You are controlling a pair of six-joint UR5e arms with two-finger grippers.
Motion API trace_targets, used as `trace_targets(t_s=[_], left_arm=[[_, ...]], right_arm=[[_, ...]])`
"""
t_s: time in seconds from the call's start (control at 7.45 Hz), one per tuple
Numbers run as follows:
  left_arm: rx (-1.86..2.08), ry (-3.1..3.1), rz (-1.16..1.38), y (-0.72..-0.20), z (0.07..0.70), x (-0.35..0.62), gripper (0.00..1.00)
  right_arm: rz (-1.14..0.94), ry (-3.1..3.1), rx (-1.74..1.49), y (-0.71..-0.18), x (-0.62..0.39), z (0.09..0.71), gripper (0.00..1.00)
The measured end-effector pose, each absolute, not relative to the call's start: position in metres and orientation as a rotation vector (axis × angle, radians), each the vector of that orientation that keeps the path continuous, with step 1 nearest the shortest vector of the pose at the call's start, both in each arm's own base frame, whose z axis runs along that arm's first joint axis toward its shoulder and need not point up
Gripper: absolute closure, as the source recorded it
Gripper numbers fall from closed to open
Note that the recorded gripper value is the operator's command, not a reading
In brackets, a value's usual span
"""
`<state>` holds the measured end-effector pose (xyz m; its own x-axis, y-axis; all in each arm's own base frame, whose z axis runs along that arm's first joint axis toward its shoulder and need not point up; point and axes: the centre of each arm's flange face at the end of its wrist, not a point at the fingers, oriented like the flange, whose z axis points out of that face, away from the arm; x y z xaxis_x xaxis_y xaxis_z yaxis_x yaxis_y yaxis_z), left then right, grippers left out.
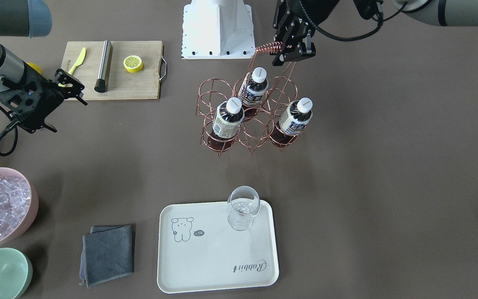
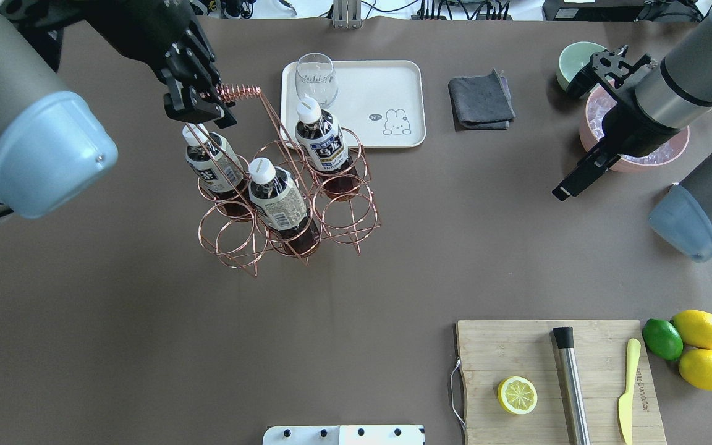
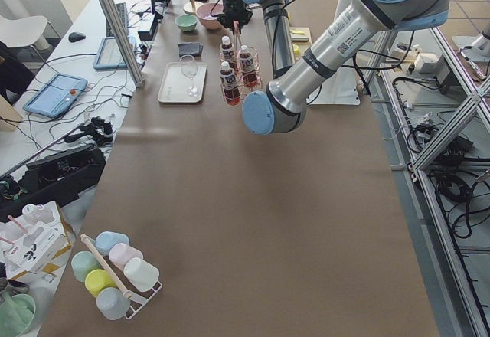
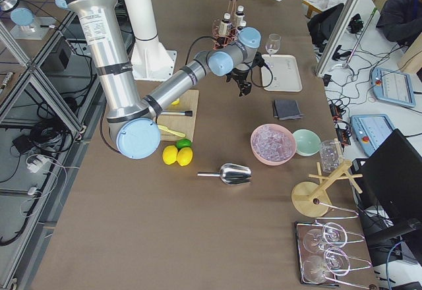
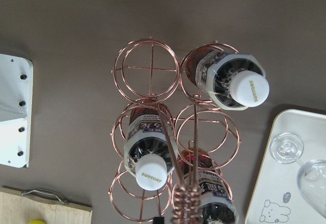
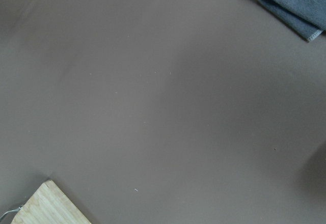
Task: Take tea from basket to plate
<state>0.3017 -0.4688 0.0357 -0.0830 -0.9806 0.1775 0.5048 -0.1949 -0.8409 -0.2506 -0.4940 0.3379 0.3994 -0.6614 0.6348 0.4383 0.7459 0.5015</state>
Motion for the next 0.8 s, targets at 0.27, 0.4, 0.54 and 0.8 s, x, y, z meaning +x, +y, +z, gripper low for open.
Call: trace_targets(t_s=[0.27, 0.4, 0.54, 0.8], left_arm=[[-0.903, 0.707, -1.577, -0.462, 0.027, 0.330, 1.00], [-0.900, 0.693, -1.572, -0.459, 0.021, 0.345, 1.00], [-0.895, 0.681, -1.569, -0.457, 0.018, 0.358, 1.00], [-0.872, 0.673, -1.571, -0.461, 0.020, 0.374, 1.00]], right_arm=[[-0.705, -0.924, 0.267, -0.494, -0.251, 0.341, 0.00], [-0.704, -0.923, 0.265, -0.494, -0.251, 0.342, 0.00], [-0.703, -0.923, 0.264, -0.494, -0.251, 0.343, 0.00], [-0.703, -0.923, 0.263, -0.495, -0.251, 0.344, 0.00]])
